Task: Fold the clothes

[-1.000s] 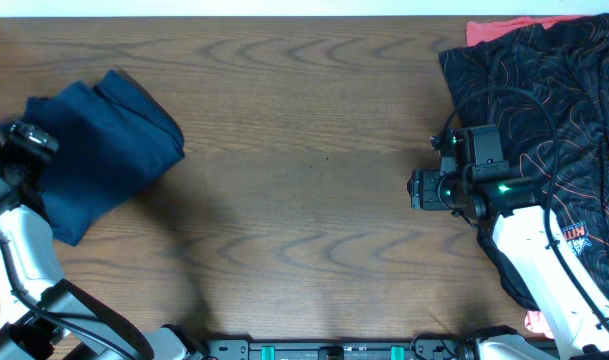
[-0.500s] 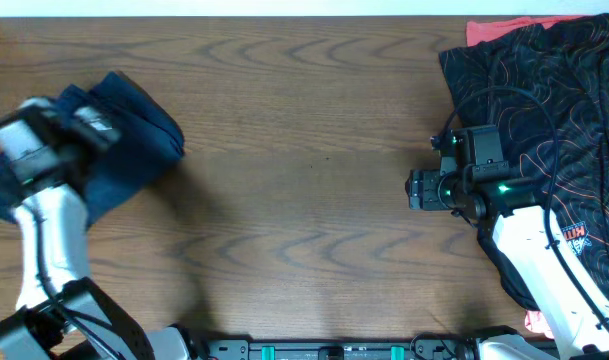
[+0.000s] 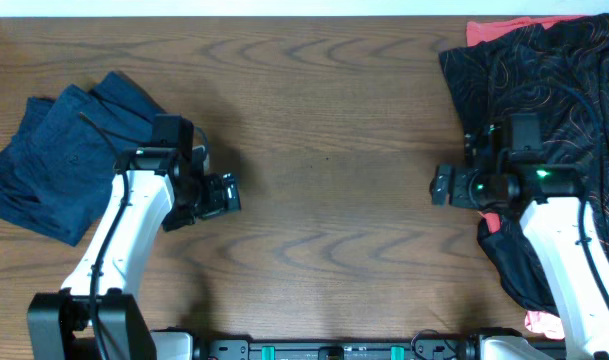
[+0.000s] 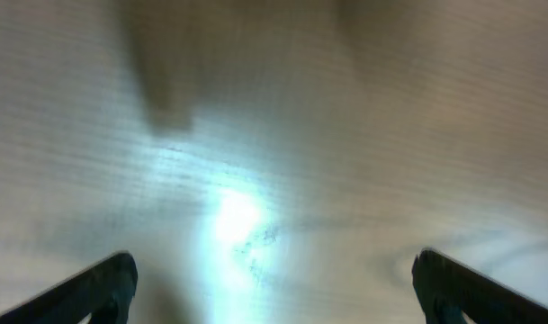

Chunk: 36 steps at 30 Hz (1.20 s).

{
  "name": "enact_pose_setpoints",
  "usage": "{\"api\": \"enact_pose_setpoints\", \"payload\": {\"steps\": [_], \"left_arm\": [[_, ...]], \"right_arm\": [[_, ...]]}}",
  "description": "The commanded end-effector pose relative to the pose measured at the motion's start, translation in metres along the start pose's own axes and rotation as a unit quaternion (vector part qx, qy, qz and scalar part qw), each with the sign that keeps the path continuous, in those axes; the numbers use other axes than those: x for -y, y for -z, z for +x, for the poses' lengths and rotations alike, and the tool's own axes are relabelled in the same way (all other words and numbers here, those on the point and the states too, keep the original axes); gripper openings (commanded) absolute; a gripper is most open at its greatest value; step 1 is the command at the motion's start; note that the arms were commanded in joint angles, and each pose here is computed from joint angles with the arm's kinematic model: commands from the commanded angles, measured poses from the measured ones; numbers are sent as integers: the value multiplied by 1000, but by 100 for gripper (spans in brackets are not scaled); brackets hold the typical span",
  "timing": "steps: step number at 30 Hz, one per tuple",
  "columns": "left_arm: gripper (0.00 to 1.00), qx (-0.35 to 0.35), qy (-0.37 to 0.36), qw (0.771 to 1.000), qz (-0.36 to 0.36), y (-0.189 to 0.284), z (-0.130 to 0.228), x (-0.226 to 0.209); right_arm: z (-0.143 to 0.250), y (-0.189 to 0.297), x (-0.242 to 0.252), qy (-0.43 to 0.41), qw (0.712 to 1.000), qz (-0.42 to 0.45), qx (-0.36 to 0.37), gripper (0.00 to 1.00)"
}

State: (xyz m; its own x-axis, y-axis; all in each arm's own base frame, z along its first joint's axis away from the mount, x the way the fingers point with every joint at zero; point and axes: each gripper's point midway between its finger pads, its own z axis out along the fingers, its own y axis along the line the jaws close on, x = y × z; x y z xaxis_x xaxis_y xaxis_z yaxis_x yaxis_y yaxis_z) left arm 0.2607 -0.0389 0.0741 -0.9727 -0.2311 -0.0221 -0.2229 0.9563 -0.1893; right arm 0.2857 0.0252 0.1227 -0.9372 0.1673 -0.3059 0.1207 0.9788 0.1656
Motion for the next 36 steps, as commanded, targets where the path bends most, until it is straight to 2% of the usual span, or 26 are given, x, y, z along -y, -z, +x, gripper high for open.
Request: {"api": "enact_pose_setpoints", "payload": {"steps": [1, 5, 7, 13, 19, 21, 24, 36], "left_arm": [[98, 27, -22, 999, -2, 21, 4, 0], [98, 106, -39, 993, 18, 54, 11, 4], [98, 170, -57, 983, 34, 75, 16, 8], [98, 339, -107, 931, 85, 123, 52, 16], [98, 450, -124, 877, 116, 165, 77, 15], [98, 472, -127, 864, 122, 174, 83, 15], [98, 484, -129, 857, 125, 178, 89, 13], [98, 475, -127, 862, 123, 173, 92, 12]], "right_arm": [[-10, 24, 4, -7, 999, -1, 41, 99], [-9, 56, 1, 0, 995, -11, 104, 99], [-6, 71, 1, 0, 990, -13, 141, 99], [11, 97, 23, -31, 967, 22, 250, 99], [35, 88, 27, -30, 967, 21, 253, 99], [43, 83, 29, -32, 971, 25, 235, 99], [51, 79, 31, -32, 975, 28, 217, 99], [56, 76, 32, -33, 977, 30, 206, 99]]}}
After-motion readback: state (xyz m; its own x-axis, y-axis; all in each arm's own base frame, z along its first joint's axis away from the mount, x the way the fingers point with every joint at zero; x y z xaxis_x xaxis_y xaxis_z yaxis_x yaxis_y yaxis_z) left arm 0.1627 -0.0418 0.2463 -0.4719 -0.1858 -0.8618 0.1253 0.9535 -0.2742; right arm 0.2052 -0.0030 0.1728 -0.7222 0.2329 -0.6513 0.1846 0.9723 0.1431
